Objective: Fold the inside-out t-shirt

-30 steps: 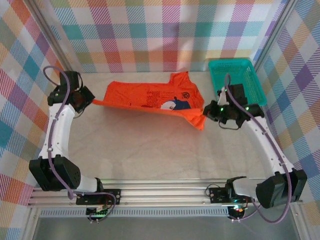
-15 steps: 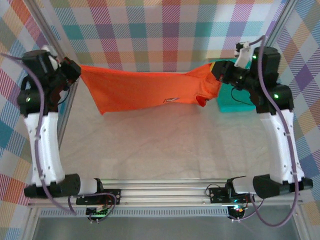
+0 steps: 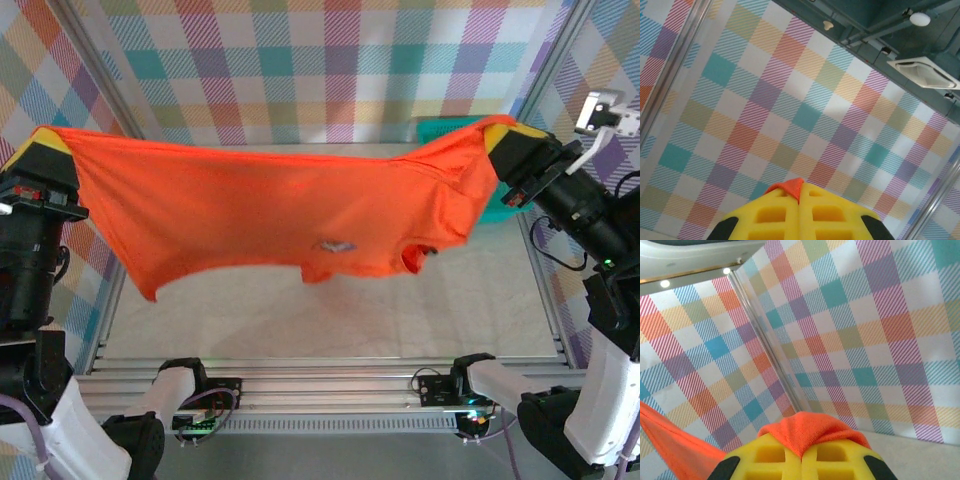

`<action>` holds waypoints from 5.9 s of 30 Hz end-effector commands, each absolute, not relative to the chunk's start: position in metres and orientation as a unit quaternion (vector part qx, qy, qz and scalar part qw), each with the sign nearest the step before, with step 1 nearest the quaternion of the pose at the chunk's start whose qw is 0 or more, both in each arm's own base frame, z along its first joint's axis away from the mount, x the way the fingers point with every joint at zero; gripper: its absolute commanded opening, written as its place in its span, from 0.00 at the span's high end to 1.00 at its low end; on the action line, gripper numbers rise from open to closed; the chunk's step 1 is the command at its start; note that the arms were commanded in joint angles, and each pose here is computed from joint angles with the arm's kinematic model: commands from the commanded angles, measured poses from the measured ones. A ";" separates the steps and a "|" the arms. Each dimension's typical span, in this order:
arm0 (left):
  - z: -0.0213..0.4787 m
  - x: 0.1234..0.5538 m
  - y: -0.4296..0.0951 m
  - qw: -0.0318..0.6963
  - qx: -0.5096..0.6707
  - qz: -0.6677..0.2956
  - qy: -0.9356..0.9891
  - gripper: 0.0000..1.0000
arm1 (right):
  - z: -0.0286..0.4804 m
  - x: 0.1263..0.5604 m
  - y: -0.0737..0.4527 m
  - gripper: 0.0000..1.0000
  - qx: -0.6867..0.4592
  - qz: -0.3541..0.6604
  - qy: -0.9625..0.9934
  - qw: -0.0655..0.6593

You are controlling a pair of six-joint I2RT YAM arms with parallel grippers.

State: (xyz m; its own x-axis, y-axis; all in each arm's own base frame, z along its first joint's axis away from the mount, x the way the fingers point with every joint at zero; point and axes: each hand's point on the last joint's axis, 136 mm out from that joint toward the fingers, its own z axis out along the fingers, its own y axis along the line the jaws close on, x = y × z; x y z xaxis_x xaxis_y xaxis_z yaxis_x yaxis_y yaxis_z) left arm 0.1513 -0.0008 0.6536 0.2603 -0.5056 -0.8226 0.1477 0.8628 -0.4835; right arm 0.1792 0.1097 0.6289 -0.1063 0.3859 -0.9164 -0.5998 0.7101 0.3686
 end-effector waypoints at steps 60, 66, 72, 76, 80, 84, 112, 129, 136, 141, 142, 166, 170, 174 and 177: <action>0.155 0.440 -0.065 0.319 -0.257 -0.204 0.889 0.22 | 0.089 0.555 0.202 0.68 0.113 0.248 0.947 0.170; 0.136 0.411 -0.066 0.298 -0.258 -0.192 0.899 0.23 | 0.071 0.561 0.202 0.70 0.121 0.240 0.949 0.162; 0.136 0.404 -0.060 0.297 -0.256 -0.174 0.903 0.24 | 0.054 0.557 0.200 0.64 0.128 0.219 0.956 0.150; 0.137 0.406 -0.060 0.299 -0.255 -0.174 0.903 0.24 | 0.047 0.556 0.200 0.63 0.129 0.219 0.956 0.148; 0.137 0.407 -0.061 0.297 -0.255 -0.177 0.903 0.24 | 0.043 0.557 0.200 0.64 0.131 0.218 0.956 0.147; 0.137 0.405 -0.060 0.299 -0.257 -0.175 0.902 0.24 | 0.039 0.555 0.200 0.62 0.132 0.211 0.958 0.143; 0.148 0.406 -0.054 0.315 -0.255 -0.163 0.900 0.27 | 0.044 0.556 0.205 0.92 0.130 0.205 0.959 0.146; 0.139 0.409 -0.057 0.308 -0.253 -0.167 0.902 0.28 | 0.104 0.585 0.238 1.00 0.069 0.283 0.932 0.215; 0.125 0.420 -0.065 0.308 -0.266 -0.191 0.893 0.29 | 0.132 0.647 0.302 0.84 0.029 0.446 0.843 0.300; 0.128 0.422 -0.068 0.308 -0.260 -0.186 0.896 0.26 | 0.138 0.646 0.302 0.00 0.041 0.471 0.835 0.282; 0.131 0.422 -0.066 0.310 -0.256 -0.178 0.898 0.25 | 0.143 0.640 0.298 0.00 0.033 0.460 0.843 0.277; 0.047 0.508 -0.059 0.193 -0.278 -0.192 0.921 0.20 | 0.044 0.528 0.207 0.00 0.100 0.249 0.954 0.131; 0.027 0.527 -0.051 0.185 -0.298 -0.191 0.917 0.19 | 0.017 0.543 0.198 0.00 0.112 0.234 0.958 0.118; 0.014 0.551 -0.041 0.184 -0.307 -0.183 0.916 0.19 | 0.009 0.574 0.187 0.00 0.126 0.235 0.955 0.128; 0.007 0.567 -0.039 0.184 -0.310 -0.186 0.914 0.19 | 0.000 0.593 0.185 0.00 0.133 0.243 0.952 0.130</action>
State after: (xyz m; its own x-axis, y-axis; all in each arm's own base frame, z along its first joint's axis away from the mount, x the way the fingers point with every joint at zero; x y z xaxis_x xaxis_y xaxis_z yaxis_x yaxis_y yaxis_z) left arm 0.5763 -0.0497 0.0465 -0.7262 -0.6142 -0.3090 -0.4223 0.7531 -0.5045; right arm 0.6022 0.1992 0.0536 -0.9038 0.3114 -0.2934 0.1081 0.8296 0.5478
